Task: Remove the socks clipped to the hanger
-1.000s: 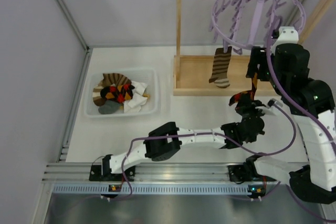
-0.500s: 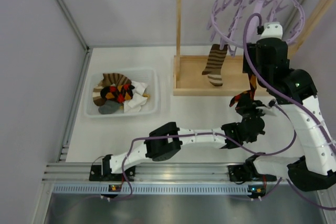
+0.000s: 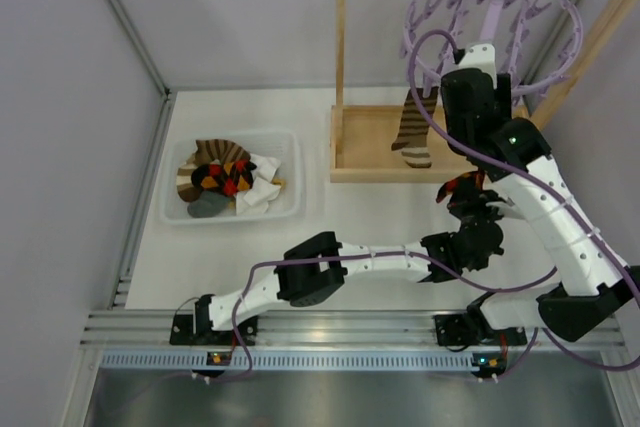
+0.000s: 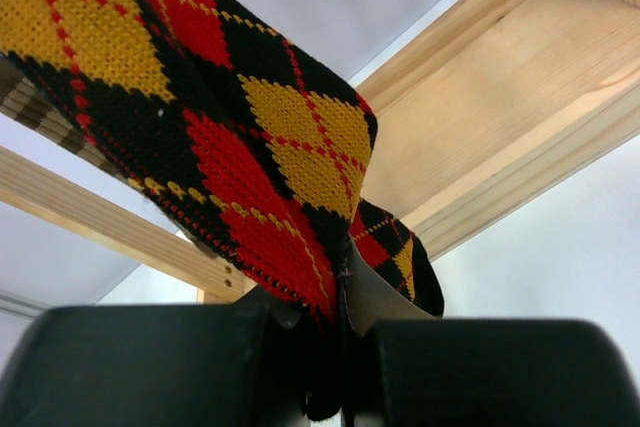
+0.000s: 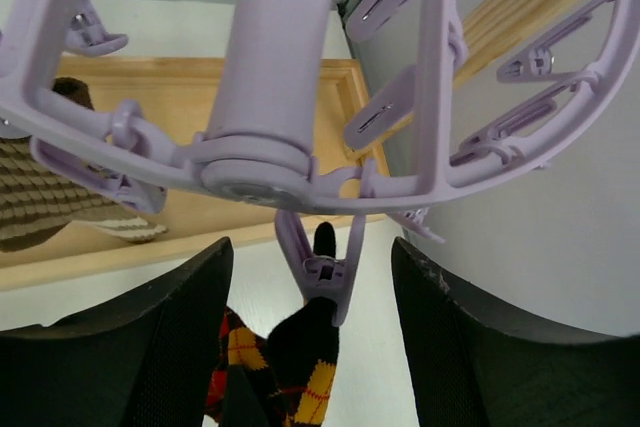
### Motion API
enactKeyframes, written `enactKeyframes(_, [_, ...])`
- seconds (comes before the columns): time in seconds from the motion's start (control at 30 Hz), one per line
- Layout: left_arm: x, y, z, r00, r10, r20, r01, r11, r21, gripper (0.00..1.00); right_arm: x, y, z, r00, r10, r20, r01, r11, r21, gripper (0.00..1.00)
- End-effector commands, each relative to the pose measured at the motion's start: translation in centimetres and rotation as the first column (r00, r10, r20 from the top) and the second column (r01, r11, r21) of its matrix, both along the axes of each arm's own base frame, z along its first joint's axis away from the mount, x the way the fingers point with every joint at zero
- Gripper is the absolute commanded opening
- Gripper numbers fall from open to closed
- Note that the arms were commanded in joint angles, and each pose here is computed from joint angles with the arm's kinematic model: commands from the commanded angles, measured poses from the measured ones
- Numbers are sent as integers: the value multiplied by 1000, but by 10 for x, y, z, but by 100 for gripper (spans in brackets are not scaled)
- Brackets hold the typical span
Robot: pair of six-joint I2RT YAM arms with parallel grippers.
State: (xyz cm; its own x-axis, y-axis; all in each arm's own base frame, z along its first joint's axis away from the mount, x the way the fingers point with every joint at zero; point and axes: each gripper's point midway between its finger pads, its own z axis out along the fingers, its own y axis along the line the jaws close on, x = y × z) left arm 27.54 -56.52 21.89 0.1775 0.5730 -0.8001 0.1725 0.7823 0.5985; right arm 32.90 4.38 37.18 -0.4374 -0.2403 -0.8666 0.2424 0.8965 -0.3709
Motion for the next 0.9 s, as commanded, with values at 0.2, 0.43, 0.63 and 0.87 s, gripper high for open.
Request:
enactKeyframes(0.2, [-11, -2, 13, 1000, -30, 3, 30, 998, -57, 0, 6, -11, 17, 989, -80, 124, 87, 995, -51, 61])
enactKeyframes(0.43, [-12, -1, 11, 999, -33, 0, 33, 998, -55, 0, 12, -9, 22, 986, -88, 145, 97, 994, -59, 55])
enactKeyframes(0.63, [-12, -1, 10, 999, -35, -2, 35, 998, -60, 0, 15, -10, 21, 985, -98, 143, 111, 990, -85, 50])
enactKeyframes(0.87, [-12, 0, 13, 999, -38, -3, 38, 997, -62, 0, 16, -10, 19, 985, -100, 142, 113, 990, -85, 41])
